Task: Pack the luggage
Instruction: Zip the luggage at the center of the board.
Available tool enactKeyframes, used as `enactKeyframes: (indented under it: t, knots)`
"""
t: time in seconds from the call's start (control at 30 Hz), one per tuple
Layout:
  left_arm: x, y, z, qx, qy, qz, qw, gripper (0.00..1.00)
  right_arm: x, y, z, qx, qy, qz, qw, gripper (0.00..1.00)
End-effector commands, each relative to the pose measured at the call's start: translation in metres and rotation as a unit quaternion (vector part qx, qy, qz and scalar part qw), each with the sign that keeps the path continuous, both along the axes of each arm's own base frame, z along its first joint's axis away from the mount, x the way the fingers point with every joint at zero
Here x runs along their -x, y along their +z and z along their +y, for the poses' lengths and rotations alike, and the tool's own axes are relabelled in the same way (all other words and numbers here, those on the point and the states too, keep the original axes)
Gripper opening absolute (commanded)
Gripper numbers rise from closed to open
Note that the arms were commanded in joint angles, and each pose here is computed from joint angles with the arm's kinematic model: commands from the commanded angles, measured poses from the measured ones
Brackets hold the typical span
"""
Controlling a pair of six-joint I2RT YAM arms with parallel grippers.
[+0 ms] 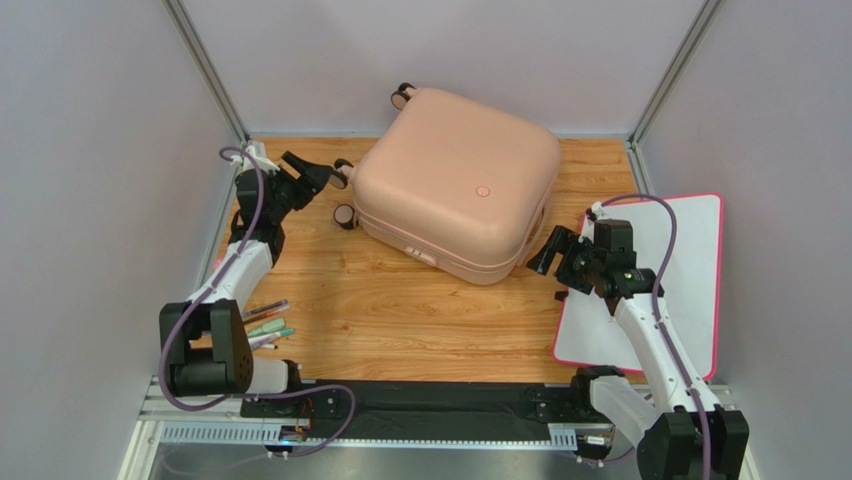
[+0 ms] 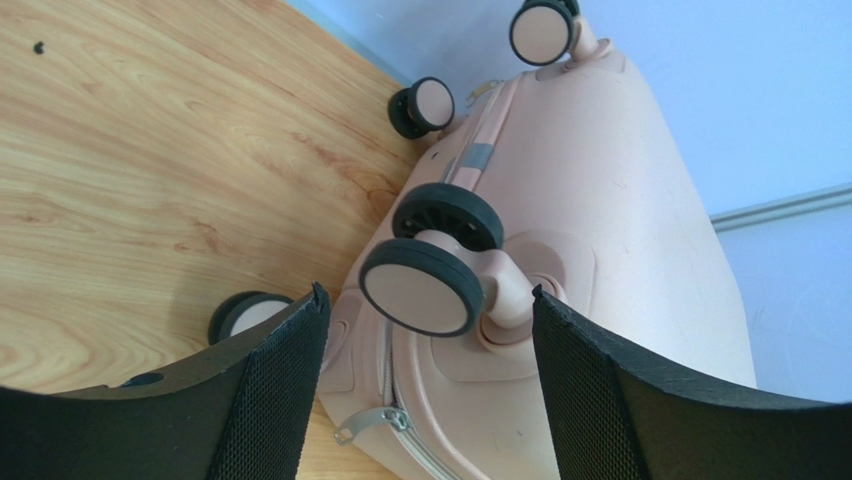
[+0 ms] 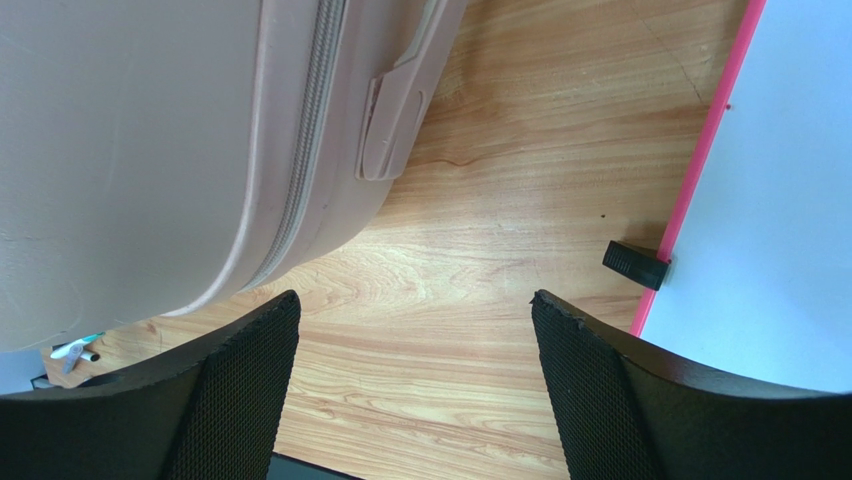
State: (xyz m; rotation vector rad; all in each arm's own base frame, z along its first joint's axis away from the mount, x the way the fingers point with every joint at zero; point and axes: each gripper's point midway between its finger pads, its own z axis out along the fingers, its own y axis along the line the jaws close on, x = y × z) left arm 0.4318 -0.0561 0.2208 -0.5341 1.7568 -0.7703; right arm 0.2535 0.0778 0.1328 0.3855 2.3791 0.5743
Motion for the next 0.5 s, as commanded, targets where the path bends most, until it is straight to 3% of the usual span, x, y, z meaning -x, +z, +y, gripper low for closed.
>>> enactKeyframes:
  t: [0.0, 0.47]
  knots:
    - [-0.011, 0.009, 0.007, 0.030, 0.005, 0.003, 1.000, 0.79, 0.006, -0.001, 0.002, -0.002, 0.011, -0.004, 1.000, 0.86]
    - [-0.052, -0.001, -0.009, 0.080, -0.033, 0.026, 0.996, 0.73, 0.006, -0.002, 0.001, 0.005, 0.012, -0.005, 1.000, 0.86]
